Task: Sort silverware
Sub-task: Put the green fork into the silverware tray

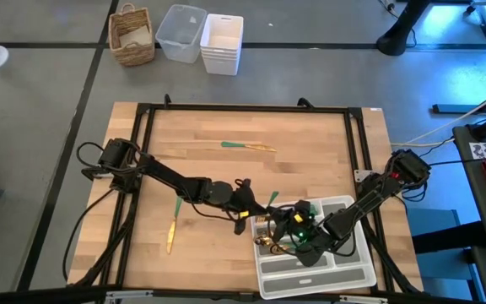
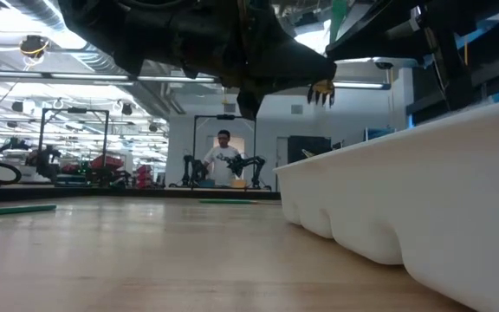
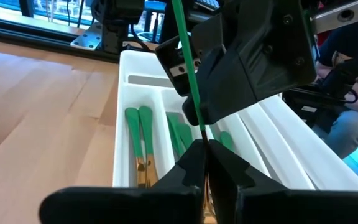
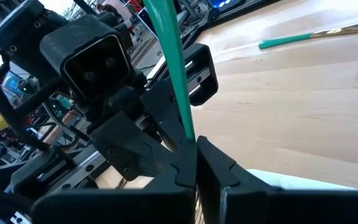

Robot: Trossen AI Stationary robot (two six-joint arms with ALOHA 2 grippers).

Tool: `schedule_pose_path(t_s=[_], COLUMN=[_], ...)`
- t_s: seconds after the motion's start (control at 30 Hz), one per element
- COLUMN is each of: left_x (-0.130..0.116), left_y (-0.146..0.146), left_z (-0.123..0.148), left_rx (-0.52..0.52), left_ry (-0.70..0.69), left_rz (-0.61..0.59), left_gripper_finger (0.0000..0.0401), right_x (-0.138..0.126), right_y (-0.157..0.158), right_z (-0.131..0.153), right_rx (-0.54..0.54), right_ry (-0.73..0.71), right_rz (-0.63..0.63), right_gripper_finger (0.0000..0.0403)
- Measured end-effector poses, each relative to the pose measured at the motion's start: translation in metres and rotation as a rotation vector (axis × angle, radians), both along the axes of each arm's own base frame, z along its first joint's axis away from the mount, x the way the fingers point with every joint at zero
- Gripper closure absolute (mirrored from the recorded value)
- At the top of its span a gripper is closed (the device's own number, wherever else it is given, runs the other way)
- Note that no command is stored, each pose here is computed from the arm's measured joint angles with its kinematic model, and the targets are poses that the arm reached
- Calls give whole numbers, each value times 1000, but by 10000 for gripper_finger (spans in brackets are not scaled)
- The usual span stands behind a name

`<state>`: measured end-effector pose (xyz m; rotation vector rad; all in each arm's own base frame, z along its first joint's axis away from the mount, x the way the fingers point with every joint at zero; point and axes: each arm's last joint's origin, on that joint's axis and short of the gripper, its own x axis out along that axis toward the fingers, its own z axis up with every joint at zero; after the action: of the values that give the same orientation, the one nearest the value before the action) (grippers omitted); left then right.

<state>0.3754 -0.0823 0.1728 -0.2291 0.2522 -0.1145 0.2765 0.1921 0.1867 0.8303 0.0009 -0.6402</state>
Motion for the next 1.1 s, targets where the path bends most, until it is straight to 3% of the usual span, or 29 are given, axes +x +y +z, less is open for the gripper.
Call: schedule_pose_path(t_s=[0.17, 0.47, 0.73, 0.93, 1.1], left_x=[0, 0, 3, 28, 58], left_y=[0, 0, -3, -9, -18], left_z=[-1, 0, 2, 28, 26], left_rx=[5, 3, -45, 92, 152], left_ry=[6, 4, 55, 142, 207], left_rz=[-3, -18, -68, -121, -221], left_gripper_finger=[399, 400, 401, 401, 401], right_x=[0, -7, -48, -79, -97], right_y=[0, -4, -18, -37, -54], right_z=[-1, 6, 60, 100, 118], right_rx=[-1, -51, -165, -265, -368], right_ry=[15, 117, 220, 214, 260], right_rz=[14, 82, 224, 276, 315], right_gripper_finger=[390, 312, 305, 305, 304])
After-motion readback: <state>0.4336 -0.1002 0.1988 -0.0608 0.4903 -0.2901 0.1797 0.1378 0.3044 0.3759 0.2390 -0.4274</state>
